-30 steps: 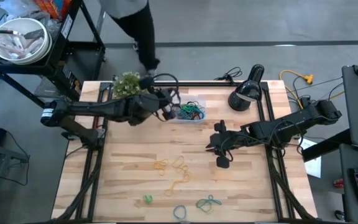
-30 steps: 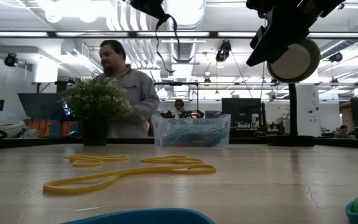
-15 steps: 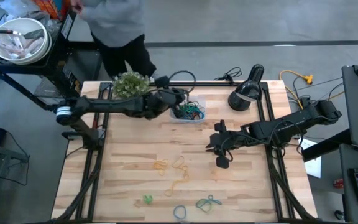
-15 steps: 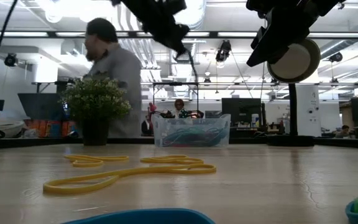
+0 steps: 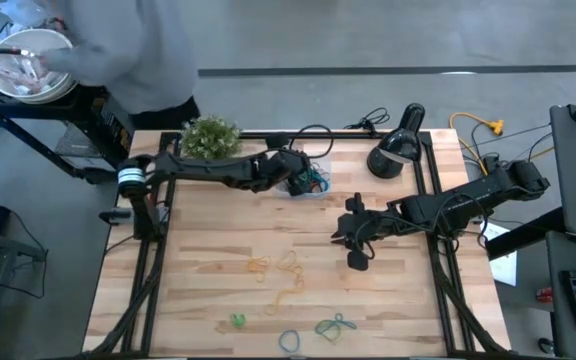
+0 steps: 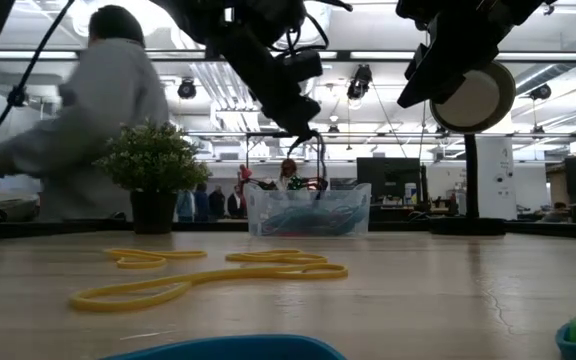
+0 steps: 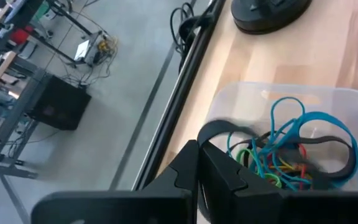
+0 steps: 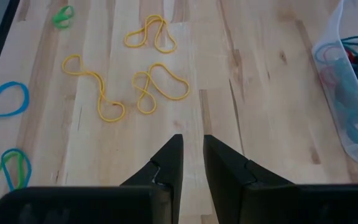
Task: Pick and place rubber bands into bin
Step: Put the black rubberband into the transparent bin
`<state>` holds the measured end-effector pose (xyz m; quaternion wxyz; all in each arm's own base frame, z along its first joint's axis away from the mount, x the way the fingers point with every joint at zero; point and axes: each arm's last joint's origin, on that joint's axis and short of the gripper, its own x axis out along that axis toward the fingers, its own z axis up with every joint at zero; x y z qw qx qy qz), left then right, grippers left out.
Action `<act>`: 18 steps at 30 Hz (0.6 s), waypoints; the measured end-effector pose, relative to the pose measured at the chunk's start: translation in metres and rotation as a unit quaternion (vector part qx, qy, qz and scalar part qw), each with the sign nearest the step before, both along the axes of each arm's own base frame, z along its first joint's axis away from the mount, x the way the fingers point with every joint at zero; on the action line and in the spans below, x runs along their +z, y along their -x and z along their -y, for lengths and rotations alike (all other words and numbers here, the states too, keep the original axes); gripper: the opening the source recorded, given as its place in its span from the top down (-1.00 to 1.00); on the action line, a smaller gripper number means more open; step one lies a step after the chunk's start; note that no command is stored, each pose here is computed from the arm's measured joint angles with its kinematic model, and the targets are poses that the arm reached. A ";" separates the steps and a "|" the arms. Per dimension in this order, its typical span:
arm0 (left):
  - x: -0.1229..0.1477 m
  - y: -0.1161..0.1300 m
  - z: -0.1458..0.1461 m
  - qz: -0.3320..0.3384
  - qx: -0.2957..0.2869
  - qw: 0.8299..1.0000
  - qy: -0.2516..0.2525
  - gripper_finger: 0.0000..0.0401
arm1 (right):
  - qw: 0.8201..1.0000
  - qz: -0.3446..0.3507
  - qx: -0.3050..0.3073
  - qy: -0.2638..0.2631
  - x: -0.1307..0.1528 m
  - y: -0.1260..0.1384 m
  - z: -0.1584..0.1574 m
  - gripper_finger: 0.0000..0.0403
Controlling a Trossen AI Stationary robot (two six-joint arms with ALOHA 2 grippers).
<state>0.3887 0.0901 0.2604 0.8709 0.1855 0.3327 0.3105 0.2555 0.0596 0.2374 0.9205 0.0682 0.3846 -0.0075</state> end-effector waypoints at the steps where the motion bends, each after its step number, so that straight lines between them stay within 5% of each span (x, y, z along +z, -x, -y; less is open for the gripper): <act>1: -0.001 0.000 0.000 -0.001 0.000 1.000 0.000 1.00 | 1.000 0.000 -0.001 -0.001 0.000 0.000 0.000 0.71; 9: -0.006 0.003 -0.005 -0.027 -0.029 0.999 0.037 0.97 | 1.000 -0.001 -0.001 -0.001 0.000 0.000 0.000 0.71; 18: -0.013 0.009 -0.007 -0.036 -0.019 0.995 0.096 0.54 | 1.000 0.000 -0.001 -0.001 0.000 0.000 0.000 0.71</act>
